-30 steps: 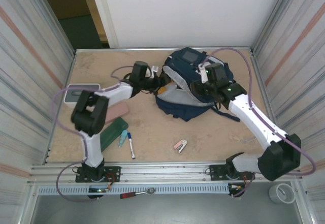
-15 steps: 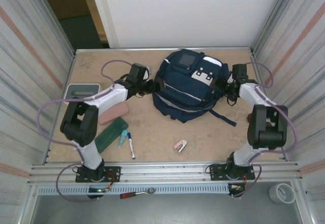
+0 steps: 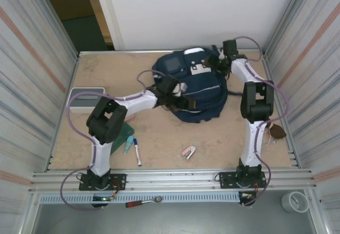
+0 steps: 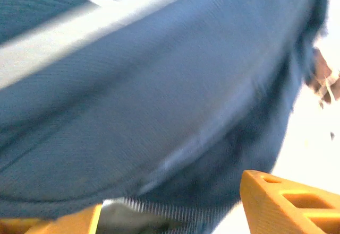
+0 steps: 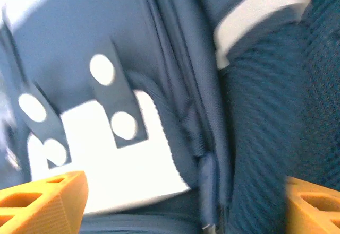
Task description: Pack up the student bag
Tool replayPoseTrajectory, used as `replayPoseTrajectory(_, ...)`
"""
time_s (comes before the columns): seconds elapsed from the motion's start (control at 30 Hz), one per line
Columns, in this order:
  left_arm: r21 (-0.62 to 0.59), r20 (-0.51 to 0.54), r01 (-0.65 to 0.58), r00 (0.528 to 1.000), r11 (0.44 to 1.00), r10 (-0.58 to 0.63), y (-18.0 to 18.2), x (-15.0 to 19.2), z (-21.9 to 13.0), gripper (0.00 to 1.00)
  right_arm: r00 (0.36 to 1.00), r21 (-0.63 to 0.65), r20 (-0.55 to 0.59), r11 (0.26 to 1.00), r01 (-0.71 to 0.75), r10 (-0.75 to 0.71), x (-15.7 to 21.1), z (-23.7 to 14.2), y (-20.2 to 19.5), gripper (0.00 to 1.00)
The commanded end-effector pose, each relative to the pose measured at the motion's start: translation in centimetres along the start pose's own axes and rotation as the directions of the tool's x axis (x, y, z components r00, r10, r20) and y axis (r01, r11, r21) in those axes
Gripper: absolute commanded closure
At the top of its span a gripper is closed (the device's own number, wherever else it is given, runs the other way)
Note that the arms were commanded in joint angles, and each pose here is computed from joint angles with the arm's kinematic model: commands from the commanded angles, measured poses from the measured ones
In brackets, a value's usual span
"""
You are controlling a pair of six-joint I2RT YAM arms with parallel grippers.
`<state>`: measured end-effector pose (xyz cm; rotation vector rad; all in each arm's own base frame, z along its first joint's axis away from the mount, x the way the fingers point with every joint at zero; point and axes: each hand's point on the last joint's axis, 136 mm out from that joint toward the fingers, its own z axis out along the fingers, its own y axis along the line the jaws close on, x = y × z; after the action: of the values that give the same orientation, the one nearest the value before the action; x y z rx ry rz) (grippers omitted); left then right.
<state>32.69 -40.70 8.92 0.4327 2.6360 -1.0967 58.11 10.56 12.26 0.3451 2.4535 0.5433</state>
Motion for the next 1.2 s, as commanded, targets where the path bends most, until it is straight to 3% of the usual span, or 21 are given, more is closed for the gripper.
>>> replayPoseTrajectory(0.0, 0.137, -0.05, -0.187, 0.979, 0.973, 0.196, -7.8, 2.0, 0.0, 0.28, 0.993, 0.009, -0.09, 0.997, 0.073, -0.072, 1.2, -1.4, 3.2, 0.17)
replayPoseTrajectory(0.13, 0.032, -0.055, -0.303, 0.951, 0.952, 0.304, -7.0, 3.2, -3.4, 0.25, 0.997, 0.123, -0.009, 0.989, 0.083, -0.082, -1.7, -5.3, 0.6, 0.1)
replayPoseTrajectory(0.23, -0.162, -0.011, -0.429, 0.901, 0.889, 0.433, -4.3, 3.0, -7.8, 0.2, 0.992, 0.179, 0.034, 0.977, 0.113, -0.121, -1.6, -9.2, -0.3, 0.09)
replayPoseTrajectory(0.37, -0.385, 0.065, -0.484, 0.835, 0.786, 0.546, 1.1, 1.0, -14.1, 0.18, 0.994, 0.04, 0.003, 0.993, 0.113, -0.113, 5.5, -11.8, 1.1, 0.08)
replayPoseTrajectory(0.43, -0.499, 0.054, -0.514, 0.785, 0.697, 0.618, 4.0, -0.2, -16.6, 0.2, 0.996, -0.011, -0.038, 0.997, 0.08, -0.08, 10.1, -12.6, 0.7, 0.09)
replayPoseTrajectory(0.47, -0.544, 0.01, -0.567, 0.733, 0.619, 0.68, 5.2, -0.3, -17.4, 0.23, 0.997, -0.024, -0.051, 0.998, 0.063, -0.065, 12.3, -13.1, 0.4, 0.09)
replayPoseTrajectory(0.5, -0.562, -0.045, -0.643, 0.652, 0.52, 0.757, 5.9, -0.3, -17.6, 0.24, 0.996, -0.023, -0.075, 0.999, 0.047, -0.049, 14.7, -13.3, -0.4, 0.1)
replayPoseTrajectory(0.6, -0.482, -0.197, -0.845, 0.359, 0.229, 0.912, 7.1, 1.4, -15.8, 0.25, 0.993, 0.0, -0.118, 1.0, 0.022, -0.022, 19.3, -14.3, -2.3, 0.11)
replayPoseTrajectory(0.67, -0.425, -0.247, -0.899, 0.23, 0.108, 0.941, 8.0, 2.0, -14.3, 0.25, 0.992, 0.003, -0.128, 1.0, 0.019, -0.018, 21.5, -14.9, -2.9, 0.13)
replayPoseTrajectory(0.7, -0.395, -0.271, -0.915, 0.198, 0.079, 0.942, 8.4, 2.1, -13.7, 0.25, 0.99, -0.009, -0.138, 1.0, 0.016, -0.017, 22.4, -15.0, -2.9, 0.13)
replayPoseTrajectory(0.83, -0.33, -0.401, -0.944, 0.16, 0.021, 0.902, 11.1, 0.6, -11.3, 0.26, 0.978, -0.114, -0.207, 0.993, -0.021, -0.003, 25.5, -13.8, -1.9, 0.16)
replayPoseTrajectory(0.97, -0.265, -0.463, -0.964, 0.13, 0.003, 0.877, 13.4, 0.6, -8.9, 0.34, 0.973, -0.091, -0.23, 0.995, -0.033, 0.011, 25.5, -11.9, -2.6, 0.23)
replayPoseTrajectory(1.17, -0.258, -0.524, -0.965, 0.187, 0.055, 0.831, 16.2, 1.5, -7.2, 0.62, 0.984, -0.038, -0.176, 0.999, -0.012, 0.005, 21.3, -9.8, -3.7, 0.26)
